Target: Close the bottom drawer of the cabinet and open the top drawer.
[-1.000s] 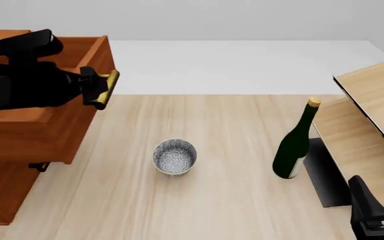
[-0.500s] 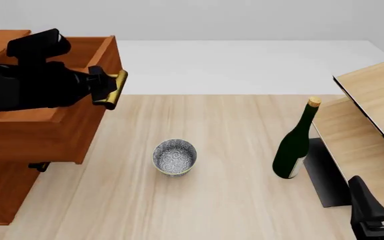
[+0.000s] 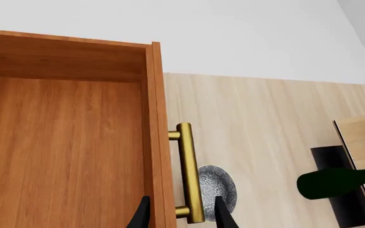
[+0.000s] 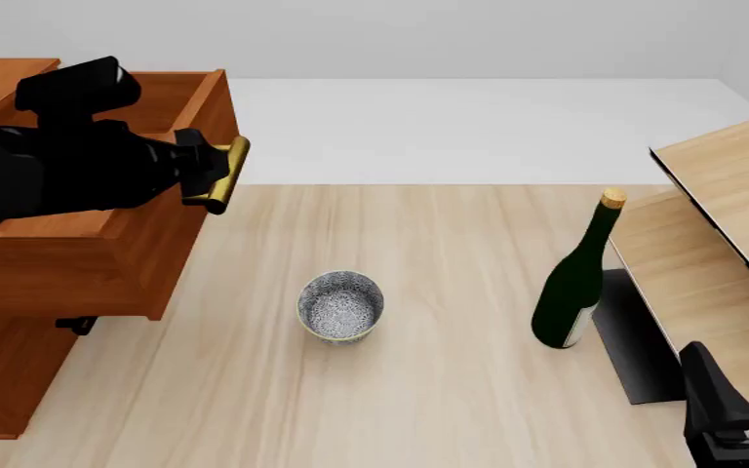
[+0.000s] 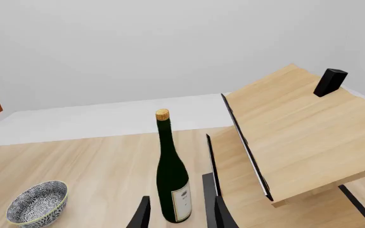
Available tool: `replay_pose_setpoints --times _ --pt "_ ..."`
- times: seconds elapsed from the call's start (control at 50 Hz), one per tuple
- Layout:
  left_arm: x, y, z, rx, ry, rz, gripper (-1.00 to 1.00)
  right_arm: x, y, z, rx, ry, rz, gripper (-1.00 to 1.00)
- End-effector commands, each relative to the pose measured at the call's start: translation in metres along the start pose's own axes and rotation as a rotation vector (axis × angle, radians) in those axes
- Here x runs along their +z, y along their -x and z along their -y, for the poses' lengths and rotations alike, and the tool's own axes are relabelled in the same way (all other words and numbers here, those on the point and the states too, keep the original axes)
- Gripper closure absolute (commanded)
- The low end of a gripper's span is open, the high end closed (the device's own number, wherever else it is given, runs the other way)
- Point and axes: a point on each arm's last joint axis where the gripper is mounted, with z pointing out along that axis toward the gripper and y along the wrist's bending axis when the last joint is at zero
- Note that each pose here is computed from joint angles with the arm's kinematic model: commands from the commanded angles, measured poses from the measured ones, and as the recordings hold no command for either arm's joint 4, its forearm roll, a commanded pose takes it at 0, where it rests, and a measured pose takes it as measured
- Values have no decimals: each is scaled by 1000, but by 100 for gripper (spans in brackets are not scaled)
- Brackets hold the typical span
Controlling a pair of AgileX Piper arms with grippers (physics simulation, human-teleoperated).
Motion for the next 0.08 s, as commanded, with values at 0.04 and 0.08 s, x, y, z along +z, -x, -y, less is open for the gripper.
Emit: replay_pose_setpoints --times 0.04,0.08 --pt "22 -16 28 7 -106 -86 -100 1 0 0 3 0 0 -100" --pt "18 -12 30 10 -113 -75 -100 1 0 0 3 0 0 -100"
